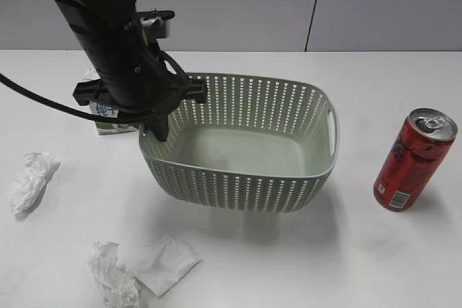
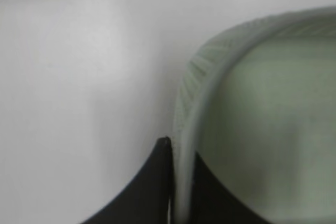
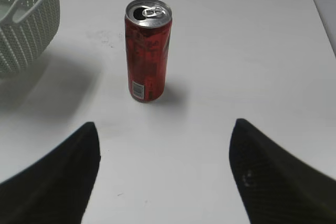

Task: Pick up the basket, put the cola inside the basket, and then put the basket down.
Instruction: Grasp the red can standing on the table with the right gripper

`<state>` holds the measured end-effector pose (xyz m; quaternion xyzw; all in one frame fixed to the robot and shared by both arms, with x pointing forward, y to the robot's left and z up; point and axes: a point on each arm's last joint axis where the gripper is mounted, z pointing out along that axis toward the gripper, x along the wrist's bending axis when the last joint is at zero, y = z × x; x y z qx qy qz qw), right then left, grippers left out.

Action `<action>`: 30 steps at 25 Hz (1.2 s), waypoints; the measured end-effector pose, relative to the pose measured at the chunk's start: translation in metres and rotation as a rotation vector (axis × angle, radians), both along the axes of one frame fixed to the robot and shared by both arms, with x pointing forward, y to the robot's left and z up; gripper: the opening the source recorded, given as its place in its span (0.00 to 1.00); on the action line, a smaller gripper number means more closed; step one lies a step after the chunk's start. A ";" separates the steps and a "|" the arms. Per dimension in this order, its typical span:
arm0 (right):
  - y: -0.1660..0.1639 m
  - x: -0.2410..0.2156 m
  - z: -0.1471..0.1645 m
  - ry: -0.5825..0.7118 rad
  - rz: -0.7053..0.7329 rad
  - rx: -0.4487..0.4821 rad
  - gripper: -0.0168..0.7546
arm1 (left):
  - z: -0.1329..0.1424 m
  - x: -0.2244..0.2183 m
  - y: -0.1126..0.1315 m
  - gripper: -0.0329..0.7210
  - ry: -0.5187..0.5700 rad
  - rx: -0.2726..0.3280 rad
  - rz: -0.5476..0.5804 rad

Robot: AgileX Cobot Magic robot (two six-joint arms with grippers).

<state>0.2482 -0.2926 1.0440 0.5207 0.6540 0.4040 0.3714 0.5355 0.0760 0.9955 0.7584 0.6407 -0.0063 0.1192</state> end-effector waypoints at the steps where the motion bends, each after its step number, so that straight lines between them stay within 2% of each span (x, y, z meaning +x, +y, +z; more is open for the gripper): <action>1: 0.000 0.001 0.006 -0.023 0.001 0.005 0.78 | 0.000 0.000 0.000 0.04 -0.002 0.002 -0.001; 3: 0.002 0.007 0.019 -0.053 0.005 0.029 0.78 | 0.000 0.000 0.000 0.04 -0.004 0.004 -0.002; 5: 0.004 0.018 0.031 -0.022 0.011 0.048 0.78 | 0.000 0.000 0.001 0.04 -0.006 0.006 -0.004; 13: 0.019 0.105 0.080 0.214 0.040 0.116 0.78 | 0.000 0.002 0.002 0.04 -0.021 0.019 -0.010; 16: 0.026 0.145 0.090 0.329 0.060 0.129 0.80 | 0.000 0.003 0.001 0.04 -0.040 0.009 -0.010; 20: 0.033 0.200 0.081 0.500 0.067 0.126 0.80 | 0.001 0.006 -0.001 0.04 -0.073 -0.012 -0.008; 25: 0.043 0.251 0.048 0.711 0.082 0.102 0.80 | 0.002 0.009 -0.003 0.04 -0.101 -0.031 -0.006; 27: 0.051 0.265 0.032 0.776 0.112 0.047 0.80 | 0.002 0.009 -0.003 0.04 -0.102 -0.032 -0.006; 30: 0.056 0.276 0.017 0.824 0.127 -0.092 0.80 | 0.001 0.009 -0.003 0.04 -0.103 -0.031 -0.007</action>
